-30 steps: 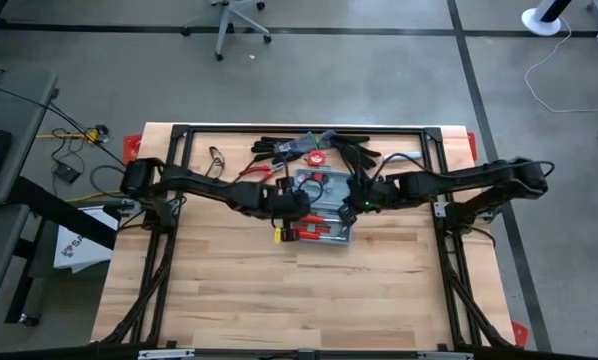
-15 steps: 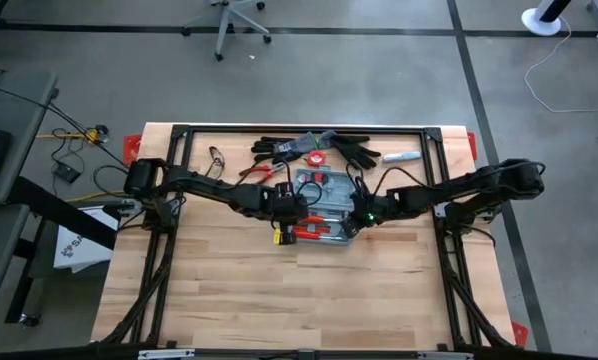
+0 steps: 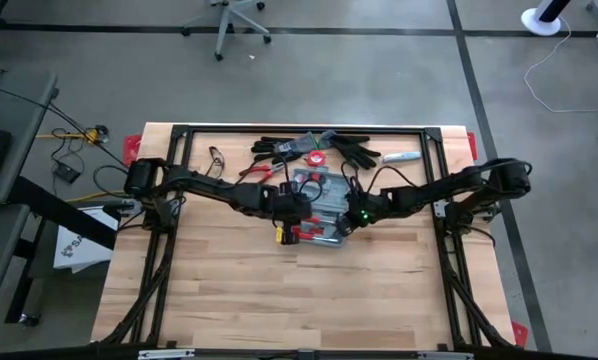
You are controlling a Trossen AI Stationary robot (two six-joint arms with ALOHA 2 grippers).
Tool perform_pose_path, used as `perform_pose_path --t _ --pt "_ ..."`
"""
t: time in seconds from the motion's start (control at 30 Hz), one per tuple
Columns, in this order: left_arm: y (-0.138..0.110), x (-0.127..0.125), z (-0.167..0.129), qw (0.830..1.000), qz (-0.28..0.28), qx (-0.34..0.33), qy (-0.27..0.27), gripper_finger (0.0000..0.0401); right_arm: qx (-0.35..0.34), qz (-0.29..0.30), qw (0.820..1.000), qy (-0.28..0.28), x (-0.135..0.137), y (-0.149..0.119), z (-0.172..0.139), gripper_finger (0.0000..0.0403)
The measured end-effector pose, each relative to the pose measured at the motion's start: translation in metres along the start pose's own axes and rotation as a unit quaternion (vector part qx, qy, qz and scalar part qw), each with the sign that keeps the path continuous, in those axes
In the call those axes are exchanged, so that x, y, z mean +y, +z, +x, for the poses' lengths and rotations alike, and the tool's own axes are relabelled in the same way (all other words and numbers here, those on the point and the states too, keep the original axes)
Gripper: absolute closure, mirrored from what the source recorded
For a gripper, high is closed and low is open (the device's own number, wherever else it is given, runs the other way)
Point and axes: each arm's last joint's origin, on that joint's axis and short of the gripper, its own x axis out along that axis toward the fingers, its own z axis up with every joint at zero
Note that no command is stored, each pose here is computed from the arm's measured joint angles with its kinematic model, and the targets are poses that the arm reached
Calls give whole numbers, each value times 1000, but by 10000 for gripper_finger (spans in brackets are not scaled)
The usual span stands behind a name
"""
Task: Prefit tool cases
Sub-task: Remove the orange hammer from the gray tool box
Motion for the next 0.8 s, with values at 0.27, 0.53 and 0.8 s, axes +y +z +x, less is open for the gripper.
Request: perform_pose_path --t 0.27,0.53,0.8 --pt "-7 -2 9 996 54 30 -60 291 9 1 1000 -10 -2 -2 6 403" --pt "-10 0 19 997 62 38 -34 202 8 2 1000 -1 -2 -2 7 403" --pt "-2 9 19 998 65 16 -7 190 8 2 1000 -1 -2 -2 7 403"
